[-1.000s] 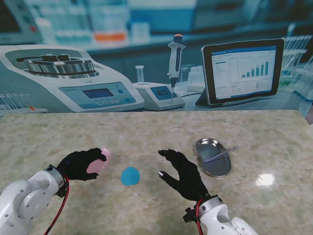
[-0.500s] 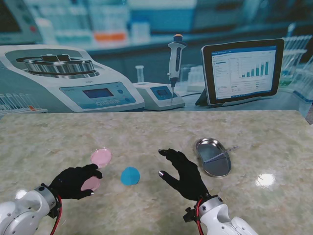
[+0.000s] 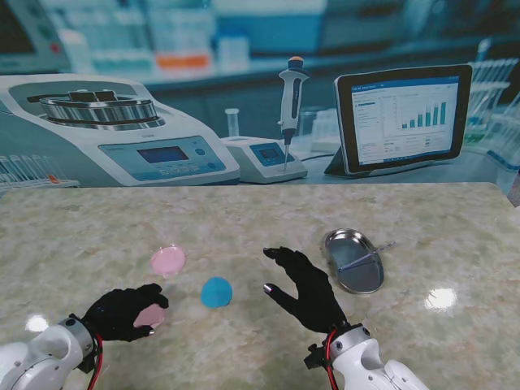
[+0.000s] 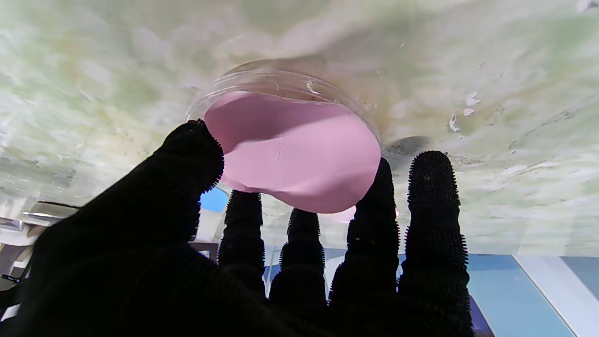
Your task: Line a culture dish with filter paper and press it flat with a glass rod
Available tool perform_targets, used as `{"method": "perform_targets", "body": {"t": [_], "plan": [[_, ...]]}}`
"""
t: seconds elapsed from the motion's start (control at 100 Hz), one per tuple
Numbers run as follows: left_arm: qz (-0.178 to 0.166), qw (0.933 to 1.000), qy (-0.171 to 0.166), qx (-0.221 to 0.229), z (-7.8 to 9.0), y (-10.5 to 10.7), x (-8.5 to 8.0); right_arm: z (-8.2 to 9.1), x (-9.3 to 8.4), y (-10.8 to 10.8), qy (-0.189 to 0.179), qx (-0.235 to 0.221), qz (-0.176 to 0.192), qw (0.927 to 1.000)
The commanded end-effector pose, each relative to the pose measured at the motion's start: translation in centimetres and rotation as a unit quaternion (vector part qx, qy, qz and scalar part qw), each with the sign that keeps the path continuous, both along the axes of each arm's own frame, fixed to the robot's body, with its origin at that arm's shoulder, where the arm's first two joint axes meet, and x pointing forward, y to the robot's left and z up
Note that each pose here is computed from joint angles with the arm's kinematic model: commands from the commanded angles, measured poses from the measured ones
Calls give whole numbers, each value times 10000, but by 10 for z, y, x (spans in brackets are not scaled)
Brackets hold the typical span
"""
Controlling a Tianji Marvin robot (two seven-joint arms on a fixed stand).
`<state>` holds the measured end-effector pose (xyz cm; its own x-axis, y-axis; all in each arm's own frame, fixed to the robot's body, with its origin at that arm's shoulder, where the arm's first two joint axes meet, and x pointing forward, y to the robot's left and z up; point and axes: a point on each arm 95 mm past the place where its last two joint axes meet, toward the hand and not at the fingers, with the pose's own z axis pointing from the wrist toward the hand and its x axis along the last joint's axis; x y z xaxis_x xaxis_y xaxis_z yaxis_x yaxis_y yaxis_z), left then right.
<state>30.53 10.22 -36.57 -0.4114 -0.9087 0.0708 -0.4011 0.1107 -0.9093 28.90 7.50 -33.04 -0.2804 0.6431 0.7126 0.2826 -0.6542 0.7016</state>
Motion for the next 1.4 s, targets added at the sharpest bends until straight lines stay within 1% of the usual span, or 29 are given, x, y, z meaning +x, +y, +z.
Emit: {"method": "perform_targets", "body": {"t": [0.0, 0.62, 0.77, 0.92, 1.0, 1.14, 1.26, 1.39], "plan": [[0, 9999, 99, 46, -4, 0, -3, -2, -3, 2, 46, 30, -4, 10000], [4, 9995, 274, 162, -3, 1, -4, -1, -3, 1, 40, 44, -28, 10000], [21, 9997, 223, 135, 0, 1, -4, -1, -3, 0, 40, 40, -31, 10000], [116, 9999, 44, 78, 11, -2, -4, 0, -4, 0, 32, 34, -34, 10000], [122, 9999, 1, 26, 18, -5, -5, -1, -4, 0, 31, 32, -32, 10000], [-17, 9999, -45, -93, 27, -15, -4, -1, -4, 1, 32, 23, -23, 10000], [-88, 9996, -10, -268, 28, -28, -2, -1, -4, 1, 34, 21, -23, 10000], [-135, 9993, 7, -337, 25, -42, 2, -1, -5, 1, 28, 20, -30, 10000]]}}
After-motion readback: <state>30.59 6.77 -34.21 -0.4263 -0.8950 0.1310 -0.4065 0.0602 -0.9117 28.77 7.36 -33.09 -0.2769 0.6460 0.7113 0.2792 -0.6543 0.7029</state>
